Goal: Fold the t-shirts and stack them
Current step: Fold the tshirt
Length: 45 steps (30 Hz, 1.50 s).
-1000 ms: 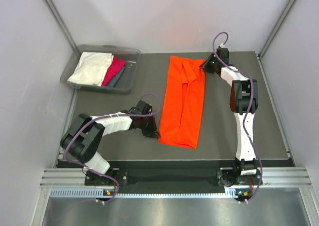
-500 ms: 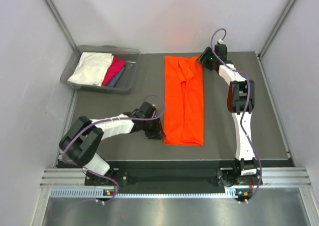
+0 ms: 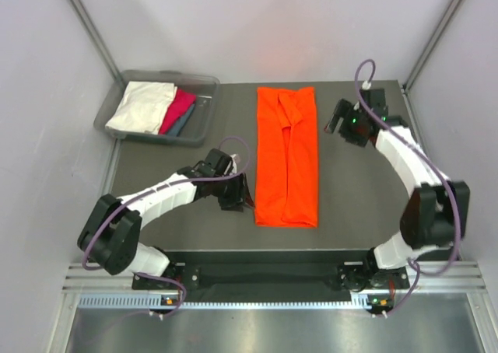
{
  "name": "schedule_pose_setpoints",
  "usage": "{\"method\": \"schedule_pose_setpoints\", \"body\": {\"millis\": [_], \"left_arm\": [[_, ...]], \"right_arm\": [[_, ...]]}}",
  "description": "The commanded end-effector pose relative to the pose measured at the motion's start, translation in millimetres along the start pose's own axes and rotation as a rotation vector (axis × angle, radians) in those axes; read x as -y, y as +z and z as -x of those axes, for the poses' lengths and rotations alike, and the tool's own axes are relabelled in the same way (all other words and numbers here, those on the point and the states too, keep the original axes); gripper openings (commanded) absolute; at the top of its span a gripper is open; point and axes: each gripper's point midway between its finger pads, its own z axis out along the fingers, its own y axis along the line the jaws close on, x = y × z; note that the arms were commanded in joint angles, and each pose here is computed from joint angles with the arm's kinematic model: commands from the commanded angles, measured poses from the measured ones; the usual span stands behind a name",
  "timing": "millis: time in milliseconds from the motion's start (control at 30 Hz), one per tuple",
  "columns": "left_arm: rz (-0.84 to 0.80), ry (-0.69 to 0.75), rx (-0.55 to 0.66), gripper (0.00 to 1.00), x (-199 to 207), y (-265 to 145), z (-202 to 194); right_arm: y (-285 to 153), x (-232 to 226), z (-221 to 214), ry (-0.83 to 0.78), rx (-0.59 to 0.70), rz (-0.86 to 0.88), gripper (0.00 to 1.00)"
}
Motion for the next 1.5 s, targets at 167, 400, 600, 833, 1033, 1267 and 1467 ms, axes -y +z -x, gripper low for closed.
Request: {"method": "schedule_pose_setpoints", "body": {"millis": [167, 400, 600, 833, 1033, 1267, 1467], "left_arm": [[-0.105, -0.014, -0.11, 0.54, 8.5, 18.7, -9.1], [-0.083, -0.069, -0.132, 0.51, -0.8, 33.0, -10.6], [-0.077, -0.121, -0.163, 0.46, -6.5, 43.4, -15.8], [-0.039, -0.15, -0.174, 0.46, -14.9, 46.3, -20.1], [-0.034, -0.157, -0.184, 0.49, -19.4, 47.2, -25.7], [-0.033, -0.163, -0.206, 0.5, -24.8, 51.4, -33.3], [-0.019, -0.167, -0.207, 0.42, -29.6, 56.1, -33.2]], "right_arm": [[-65.0, -1.1, -197.2, -0.064, -0.297, 0.039, 0.8], [-81.2, 12.5, -276.5, -0.053, -0.423, 0.029, 0.79], [-80.0, 23.3, -289.1, -0.051, -0.432, 0.03, 0.71], [-74.7, 26.3, -309.6, -0.017, -0.488, 0.055, 0.51], [-71.6, 32.9, -311.7, -0.02, -0.472, 0.042, 0.48], [-67.2, 36.5, -318.1, -0.005, -0.464, 0.054, 0.42], [-67.3, 39.8, -318.7, 0.001, -0.46, 0.043, 0.34]]}}
